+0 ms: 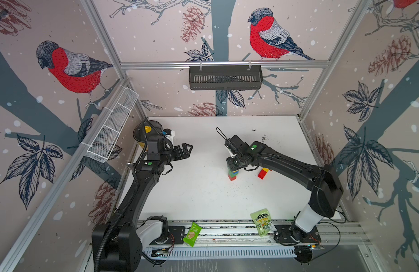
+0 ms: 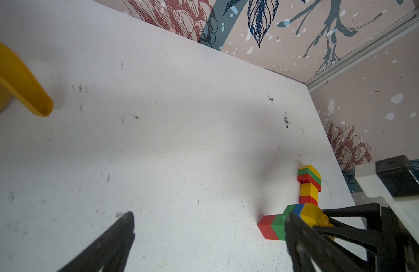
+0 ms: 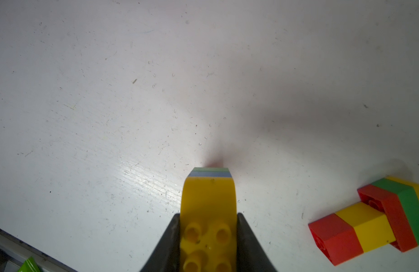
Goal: Assemble an ice cream with lego
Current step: Assemble the lego brick with the lego brick, then pick up the lego brick from the center of the board, then place the lego brick at the center of the board.
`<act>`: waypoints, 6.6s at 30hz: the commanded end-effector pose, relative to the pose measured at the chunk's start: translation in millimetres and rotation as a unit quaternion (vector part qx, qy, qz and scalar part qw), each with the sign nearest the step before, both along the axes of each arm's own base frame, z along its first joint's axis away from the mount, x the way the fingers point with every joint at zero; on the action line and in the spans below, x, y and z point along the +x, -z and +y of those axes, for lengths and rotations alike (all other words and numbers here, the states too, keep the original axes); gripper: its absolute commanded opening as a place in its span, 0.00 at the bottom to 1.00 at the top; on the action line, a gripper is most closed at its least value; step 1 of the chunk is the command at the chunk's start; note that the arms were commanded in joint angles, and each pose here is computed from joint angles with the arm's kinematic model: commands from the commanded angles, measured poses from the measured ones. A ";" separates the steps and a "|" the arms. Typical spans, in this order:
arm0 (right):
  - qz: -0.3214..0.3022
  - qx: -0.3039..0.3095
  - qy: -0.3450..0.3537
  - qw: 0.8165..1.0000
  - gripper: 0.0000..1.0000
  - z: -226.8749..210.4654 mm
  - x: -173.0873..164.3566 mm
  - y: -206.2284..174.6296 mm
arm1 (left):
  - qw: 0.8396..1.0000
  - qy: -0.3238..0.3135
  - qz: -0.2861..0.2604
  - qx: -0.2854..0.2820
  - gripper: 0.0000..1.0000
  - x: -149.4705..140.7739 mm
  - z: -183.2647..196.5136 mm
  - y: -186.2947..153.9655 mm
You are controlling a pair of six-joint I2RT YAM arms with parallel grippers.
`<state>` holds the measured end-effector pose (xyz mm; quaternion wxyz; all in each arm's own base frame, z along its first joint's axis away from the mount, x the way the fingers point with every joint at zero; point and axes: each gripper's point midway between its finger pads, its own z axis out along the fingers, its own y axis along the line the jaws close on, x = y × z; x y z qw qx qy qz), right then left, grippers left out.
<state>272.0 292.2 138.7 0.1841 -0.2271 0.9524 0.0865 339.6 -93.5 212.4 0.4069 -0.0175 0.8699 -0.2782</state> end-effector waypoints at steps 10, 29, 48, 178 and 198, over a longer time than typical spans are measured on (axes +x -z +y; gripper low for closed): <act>0.006 -0.014 0.010 1.000 0.58 -9.9 -8.4 -2.5 | 1.000 0.001 -0.014 0.005 0.98 1.9 1.0 -4.5; -0.045 0.014 0.022 0.999 0.62 -4.7 -2.9 -26.7 | 1.000 0.010 -0.015 -0.018 0.98 -2.6 -7.2 -1.0; -0.083 0.077 0.061 0.992 0.65 -4.9 -25.4 -3.4 | 0.999 0.020 -0.007 -0.026 0.99 -5.1 -16.4 5.1; -0.066 0.357 -0.033 0.931 0.32 -40.1 -12.2 -150.0 | 0.851 0.423 -0.251 0.182 0.52 -94.1 -244.9 -50.5; -0.061 0.359 -0.044 0.930 0.32 -34.9 -16.6 -147.4 | 0.850 0.425 -0.241 0.194 0.57 -86.8 -250.1 -40.8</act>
